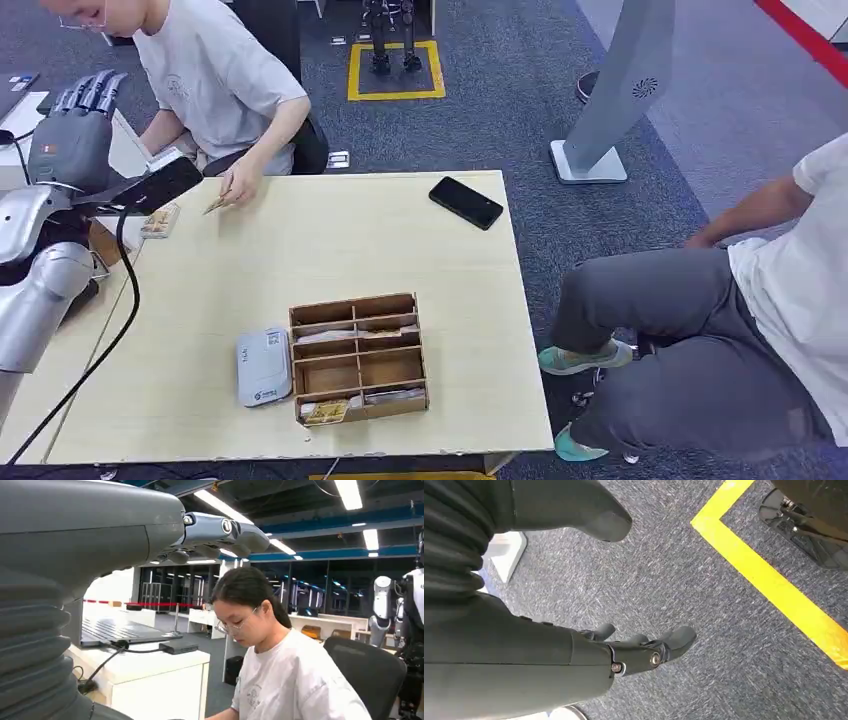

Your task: Pass the card to the sensor for recognition and then transmit it.

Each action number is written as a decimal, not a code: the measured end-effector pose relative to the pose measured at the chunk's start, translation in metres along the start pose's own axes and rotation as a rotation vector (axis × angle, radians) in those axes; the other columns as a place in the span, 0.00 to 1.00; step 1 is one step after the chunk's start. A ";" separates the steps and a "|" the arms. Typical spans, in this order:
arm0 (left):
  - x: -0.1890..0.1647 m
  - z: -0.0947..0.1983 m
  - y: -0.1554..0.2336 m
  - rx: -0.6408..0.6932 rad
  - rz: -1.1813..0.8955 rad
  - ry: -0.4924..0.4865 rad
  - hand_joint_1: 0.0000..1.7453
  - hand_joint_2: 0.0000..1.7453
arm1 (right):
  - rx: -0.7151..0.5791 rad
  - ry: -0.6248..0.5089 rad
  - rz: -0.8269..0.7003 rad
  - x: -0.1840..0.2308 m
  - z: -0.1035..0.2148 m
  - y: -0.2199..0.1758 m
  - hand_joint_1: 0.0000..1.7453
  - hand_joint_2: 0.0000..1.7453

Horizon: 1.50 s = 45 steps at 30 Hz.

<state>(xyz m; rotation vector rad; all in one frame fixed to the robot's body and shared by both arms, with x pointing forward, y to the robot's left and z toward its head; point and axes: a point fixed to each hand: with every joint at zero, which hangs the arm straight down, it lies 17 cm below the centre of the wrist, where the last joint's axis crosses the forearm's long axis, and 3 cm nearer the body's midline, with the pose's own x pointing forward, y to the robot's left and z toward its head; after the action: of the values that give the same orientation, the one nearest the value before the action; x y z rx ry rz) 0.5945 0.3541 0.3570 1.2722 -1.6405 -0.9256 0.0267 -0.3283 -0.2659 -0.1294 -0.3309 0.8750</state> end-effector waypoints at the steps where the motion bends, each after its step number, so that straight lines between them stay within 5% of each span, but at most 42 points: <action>1: 0.000 0.000 0.000 0.000 0.001 0.001 0.00 1.00 | 0.000 0.000 0.000 0.000 0.000 0.000 0.00 1.00; 13: -0.012 0.010 -0.007 0.002 0.032 0.022 0.00 1.00 | -0.011 0.012 -0.006 -0.005 -0.002 -0.005 0.00 1.00; 15: -0.024 0.050 -0.008 0.119 -0.006 0.009 0.00 1.00 | -0.023 0.063 -0.052 -0.011 0.000 -0.003 0.00 1.00; 17: -0.032 0.121 0.012 0.356 0.044 -0.034 0.00 1.00 | -0.060 0.114 -0.092 -0.018 0.009 0.006 0.00 1.00; 20: -0.052 0.204 -0.003 0.370 0.029 0.003 0.00 1.00 | -0.072 0.154 -0.145 -0.027 0.029 0.021 0.00 1.00; 26: -0.069 0.238 -0.009 0.325 0.004 0.071 0.00 1.00 | -0.058 0.161 -0.177 -0.027 0.038 0.028 0.00 1.00; 28: -0.133 0.298 -0.007 0.285 0.094 0.335 0.00 1.00 | 0.004 0.113 -0.239 -0.005 0.050 0.043 0.00 1.00; 36: -0.228 0.388 0.016 0.328 0.104 0.665 0.00 1.00 | 0.047 0.105 -0.298 0.004 0.060 0.052 0.00 1.00; 45: -0.255 0.438 0.023 0.358 0.075 0.809 0.00 1.00 | 0.056 0.104 -0.302 0.004 0.064 0.052 0.00 1.00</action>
<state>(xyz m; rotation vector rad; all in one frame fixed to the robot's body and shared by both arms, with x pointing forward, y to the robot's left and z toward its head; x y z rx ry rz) 0.2142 0.6323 0.1697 1.5365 -1.1987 -0.0141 -0.0301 -0.2936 -0.2171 -0.0699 -0.2209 0.5762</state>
